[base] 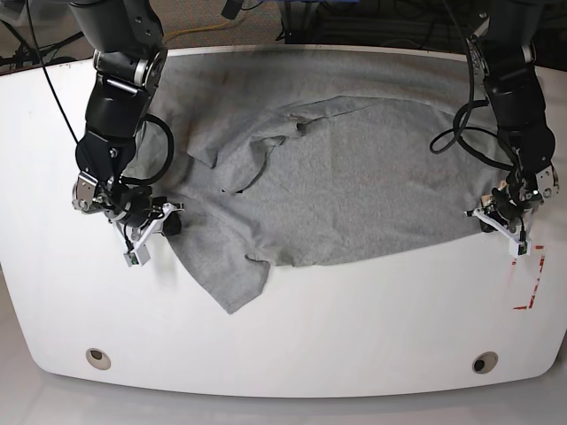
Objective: Fold the T-shirt properly
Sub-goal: 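Release the edge and move both grippers to the shirt's opposite edge, then grasp the shirt's opposite edge with both grippers, then lift the edge and fold it over toward the held edge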
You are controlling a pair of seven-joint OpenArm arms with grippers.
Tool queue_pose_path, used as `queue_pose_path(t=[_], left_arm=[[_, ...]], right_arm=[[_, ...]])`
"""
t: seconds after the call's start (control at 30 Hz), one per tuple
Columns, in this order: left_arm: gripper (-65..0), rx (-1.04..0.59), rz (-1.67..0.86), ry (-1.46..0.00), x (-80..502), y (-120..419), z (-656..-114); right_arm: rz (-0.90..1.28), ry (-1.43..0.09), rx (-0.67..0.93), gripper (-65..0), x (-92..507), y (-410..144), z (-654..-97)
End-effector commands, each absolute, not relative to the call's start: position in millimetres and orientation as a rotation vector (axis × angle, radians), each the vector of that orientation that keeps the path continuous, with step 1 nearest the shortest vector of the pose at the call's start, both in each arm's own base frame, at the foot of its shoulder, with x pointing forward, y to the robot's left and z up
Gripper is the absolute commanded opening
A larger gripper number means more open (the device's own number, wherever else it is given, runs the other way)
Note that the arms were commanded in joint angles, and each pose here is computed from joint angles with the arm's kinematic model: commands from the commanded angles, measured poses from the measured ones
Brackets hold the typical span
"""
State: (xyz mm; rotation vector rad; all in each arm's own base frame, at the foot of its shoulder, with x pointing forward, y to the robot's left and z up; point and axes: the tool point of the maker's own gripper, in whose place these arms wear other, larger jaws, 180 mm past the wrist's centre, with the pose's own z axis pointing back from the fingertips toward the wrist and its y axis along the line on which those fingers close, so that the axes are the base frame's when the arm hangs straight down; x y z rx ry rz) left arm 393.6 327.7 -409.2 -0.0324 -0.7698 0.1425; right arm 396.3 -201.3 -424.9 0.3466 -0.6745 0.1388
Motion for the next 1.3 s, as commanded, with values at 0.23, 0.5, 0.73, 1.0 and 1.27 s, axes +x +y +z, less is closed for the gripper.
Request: queue_pose_path(t=[0.23, 0.5, 0.73, 1.0, 1.27], left_arm=[[-65.0, 0.024, 0.067, -0.829, 395.6, 327.9, -376.5], [-65.0, 0.045, 0.038, -0.875, 404.7, 324.5, -350.8], [-65.0, 0.054, 0.050, -0.938, 426.7, 328.6, -311.2], [-65.0, 0.135, 0.038, -1.091, 439.6, 336.5, -219.0], [-65.0, 0.203, 0.005, -1.290, 451.4, 329.4, -118.6]], right_arm=[[0.161, -0.727, 0.301, -65.0, 411.4, -213.4, -401.9], [0.205, -0.766, 0.246, -65.0, 420.2, -219.9, -377.3], [0.300, -0.801, 0.170, -65.0, 444.1, -223.9, -337.6], [0.337, -0.909, 0.061, -65.0, 478.3, -245.1, -259.4], [0.358, -1.024, -0.044, -65.0, 513.7, -266.2, -157.1]])
